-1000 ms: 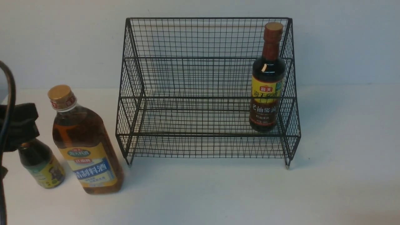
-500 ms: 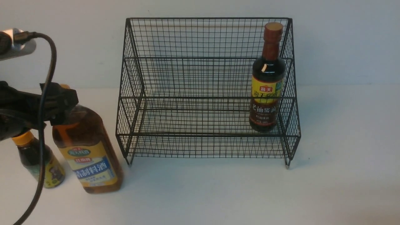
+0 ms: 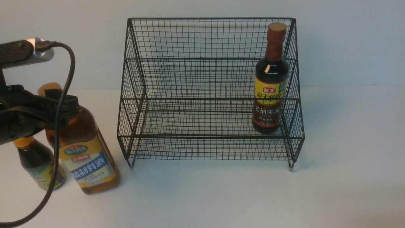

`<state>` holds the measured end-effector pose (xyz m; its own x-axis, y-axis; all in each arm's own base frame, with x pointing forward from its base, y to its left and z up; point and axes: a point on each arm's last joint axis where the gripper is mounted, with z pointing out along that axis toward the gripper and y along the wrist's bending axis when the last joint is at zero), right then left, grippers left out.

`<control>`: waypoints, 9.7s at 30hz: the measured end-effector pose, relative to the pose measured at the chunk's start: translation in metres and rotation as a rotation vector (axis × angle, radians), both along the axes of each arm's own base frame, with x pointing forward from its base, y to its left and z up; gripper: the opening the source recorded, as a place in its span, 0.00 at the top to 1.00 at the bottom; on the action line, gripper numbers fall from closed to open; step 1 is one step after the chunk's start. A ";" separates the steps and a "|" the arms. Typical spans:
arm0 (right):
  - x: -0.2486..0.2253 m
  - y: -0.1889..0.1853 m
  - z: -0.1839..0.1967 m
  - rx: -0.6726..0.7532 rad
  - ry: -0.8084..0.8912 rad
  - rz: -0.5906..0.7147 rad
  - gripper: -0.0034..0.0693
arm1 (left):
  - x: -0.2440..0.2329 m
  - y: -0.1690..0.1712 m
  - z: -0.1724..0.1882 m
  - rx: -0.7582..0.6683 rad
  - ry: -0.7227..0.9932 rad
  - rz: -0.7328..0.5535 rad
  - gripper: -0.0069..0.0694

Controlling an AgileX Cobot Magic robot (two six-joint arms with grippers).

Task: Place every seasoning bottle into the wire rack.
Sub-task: Use the left arm to grab the condiment bottle closest to it, then use the left arm to put the condiment bottle back on the shelf, then use the left arm to grab the condiment bottle closest to it, then use the left arm to put the condiment bottle back on the shelf

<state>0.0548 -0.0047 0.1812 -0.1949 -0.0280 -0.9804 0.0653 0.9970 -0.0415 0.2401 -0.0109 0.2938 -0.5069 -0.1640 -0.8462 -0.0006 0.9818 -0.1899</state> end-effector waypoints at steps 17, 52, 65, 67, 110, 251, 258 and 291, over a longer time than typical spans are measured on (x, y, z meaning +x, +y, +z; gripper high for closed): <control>0.000 0.000 0.000 0.000 0.001 0.000 0.97 | -0.007 -0.016 0.150 0.077 -0.088 -0.244 0.49; 0.000 0.000 0.000 0.000 0.001 0.000 0.97 | 0.139 -0.089 0.151 0.031 -0.404 -0.538 0.49; 0.000 0.000 0.000 0.000 0.001 0.000 0.97 | 0.144 -0.090 0.134 0.069 -0.342 -0.542 0.49; 0.000 0.000 0.000 0.000 0.001 0.000 0.97 | 0.145 -0.090 0.129 0.064 -0.320 -0.537 0.49; 0.000 0.000 0.000 0.000 0.001 0.000 0.97 | 0.145 -0.083 0.080 -0.010 0.135 -0.434 0.24; 0.000 0.000 0.000 0.000 0.004 -0.001 0.97 | -0.027 -0.060 0.111 0.014 0.058 -0.012 0.46; 0.000 0.000 0.000 0.000 0.004 -0.001 0.97 | 0.011 -0.106 0.081 0.051 0.060 -0.138 0.46; 0.000 0.000 0.000 0.000 0.004 -0.001 0.97 | 0.068 -0.149 0.018 0.137 0.058 -0.254 0.43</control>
<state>0.0546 -0.0047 0.1811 -0.1984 -0.0275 -0.9797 0.0657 0.9970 -0.0413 0.3076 -0.1596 0.3119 -0.5654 0.0879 -0.8201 0.2413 0.9684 -0.0625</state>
